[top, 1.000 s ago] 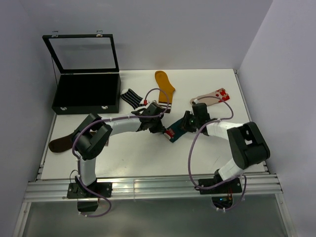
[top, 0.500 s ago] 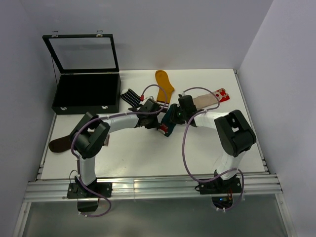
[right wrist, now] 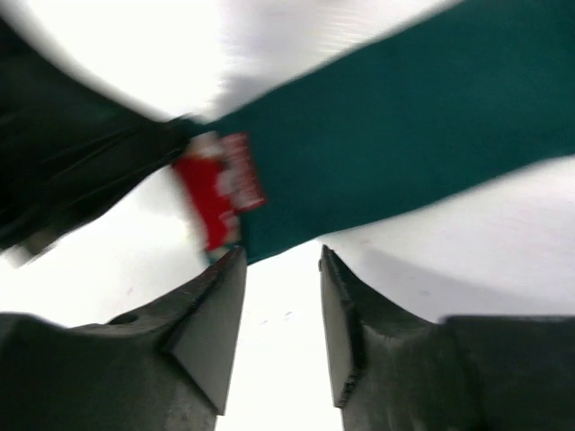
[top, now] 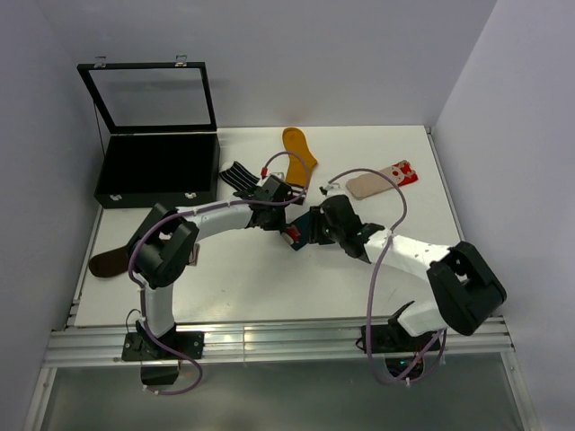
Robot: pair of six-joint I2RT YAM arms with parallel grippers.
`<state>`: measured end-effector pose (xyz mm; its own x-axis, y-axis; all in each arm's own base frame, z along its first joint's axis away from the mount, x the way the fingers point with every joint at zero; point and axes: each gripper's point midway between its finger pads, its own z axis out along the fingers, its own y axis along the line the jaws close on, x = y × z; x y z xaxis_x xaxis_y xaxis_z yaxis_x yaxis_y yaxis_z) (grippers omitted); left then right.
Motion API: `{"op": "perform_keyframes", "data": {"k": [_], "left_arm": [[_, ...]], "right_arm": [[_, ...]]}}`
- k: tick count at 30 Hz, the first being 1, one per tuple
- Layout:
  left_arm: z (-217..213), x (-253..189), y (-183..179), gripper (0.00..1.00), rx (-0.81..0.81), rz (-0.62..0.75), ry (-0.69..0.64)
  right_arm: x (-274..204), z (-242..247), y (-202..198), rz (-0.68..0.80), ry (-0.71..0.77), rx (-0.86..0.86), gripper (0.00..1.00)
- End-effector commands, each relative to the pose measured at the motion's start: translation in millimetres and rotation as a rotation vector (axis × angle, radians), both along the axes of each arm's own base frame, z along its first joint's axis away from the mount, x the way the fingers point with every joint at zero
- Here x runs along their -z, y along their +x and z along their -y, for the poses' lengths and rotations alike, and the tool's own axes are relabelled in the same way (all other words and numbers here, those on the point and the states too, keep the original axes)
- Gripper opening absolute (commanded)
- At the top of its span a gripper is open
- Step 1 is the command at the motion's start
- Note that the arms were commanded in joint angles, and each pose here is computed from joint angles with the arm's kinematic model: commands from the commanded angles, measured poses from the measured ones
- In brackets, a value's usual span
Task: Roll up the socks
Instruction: Roll the sock at the center of the board.
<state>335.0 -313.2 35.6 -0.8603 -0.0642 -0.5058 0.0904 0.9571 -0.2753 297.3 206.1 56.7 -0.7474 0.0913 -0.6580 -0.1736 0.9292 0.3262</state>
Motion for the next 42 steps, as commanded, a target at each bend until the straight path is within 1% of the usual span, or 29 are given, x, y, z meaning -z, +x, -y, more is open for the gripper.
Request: {"op": "perform_keyframes", "data": {"k": [1,4,6,11,21,26,29,30,32,33,35,37,39,40,41,42], "left_arm": [[6.1,-8.0,1.3,0.20,0.054,0.019,0.002],[8.9,-4.6,-2.2,0.20,0.068,0.011,0.005],[10.3,-2.8,-3.3,0.20,0.072,0.007,0.007],[12.1,-3.5,-3.9,0.20,0.076,0.008,0.004],[15.3,1.7,-6.7,0.21,0.073,-0.004,-0.017],[13.9,3.7,-6.4,0.21,0.064,-0.004,-0.013],[13.2,4.8,-6.5,0.21,0.053,-0.005,-0.014],[13.2,5.6,-6.3,0.21,0.049,-0.006,-0.015],[12.6,6.0,-7.2,0.22,0.037,-0.010,-0.020],[13.1,5.1,-7.2,0.23,0.034,-0.009,-0.026],[12.1,5.0,-8.2,0.25,0.012,-0.012,-0.037],[10.7,2.6,-6.5,0.27,-0.010,-0.006,-0.049],[7.8,2.7,-6.2,0.32,-0.046,-0.006,-0.062],[6.4,-3.0,-4.7,0.36,-0.062,0.007,-0.074],[1.9,-1.7,-5.4,0.42,-0.092,0.005,-0.077],[0.6,-4.5,-4.6,0.45,-0.105,0.013,-0.087]], "right_arm": [[-20.6,-9.9,1.2,0.162,-0.045,-0.063,0.48],[-26.5,-26.3,-0.2,0.210,-0.045,-0.117,0.49],[-25.2,-39.9,-2.7,0.210,-0.036,-0.158,0.53],[-21.4,-61.6,-6.3,0.228,-0.012,-0.211,0.53],[2.2,-71.0,-8.1,0.249,-0.097,-0.236,0.53],[16.1,-69.7,-10.5,0.232,-0.121,-0.223,0.49],[23.7,-65.4,-12.8,0.214,-0.125,-0.199,0.39],[24.8,-64.3,-14.7,0.209,-0.119,-0.195,0.31],[27.6,-61.4,-18.1,0.191,-0.104,-0.175,0.21],[29.7,-60.5,-19.8,0.176,-0.095,-0.164,0.10],[36.4,-57.0,-24.2,0.147,-0.084,-0.156,0.01],[44.2,-53.6,-28.8,0.099,-0.044,-0.147,0.00],[46.0,-53.9,-33.7,0.054,0.020,-0.140,0.00],[45.1,-48.9,-28.9,0.044,0.054,-0.117,0.00],[50.5,-43.0,-32.6,0.018,0.072,-0.106,0.00],[50.8,-38.5,-30.4,0.003,0.102,-0.070,0.00]]}}
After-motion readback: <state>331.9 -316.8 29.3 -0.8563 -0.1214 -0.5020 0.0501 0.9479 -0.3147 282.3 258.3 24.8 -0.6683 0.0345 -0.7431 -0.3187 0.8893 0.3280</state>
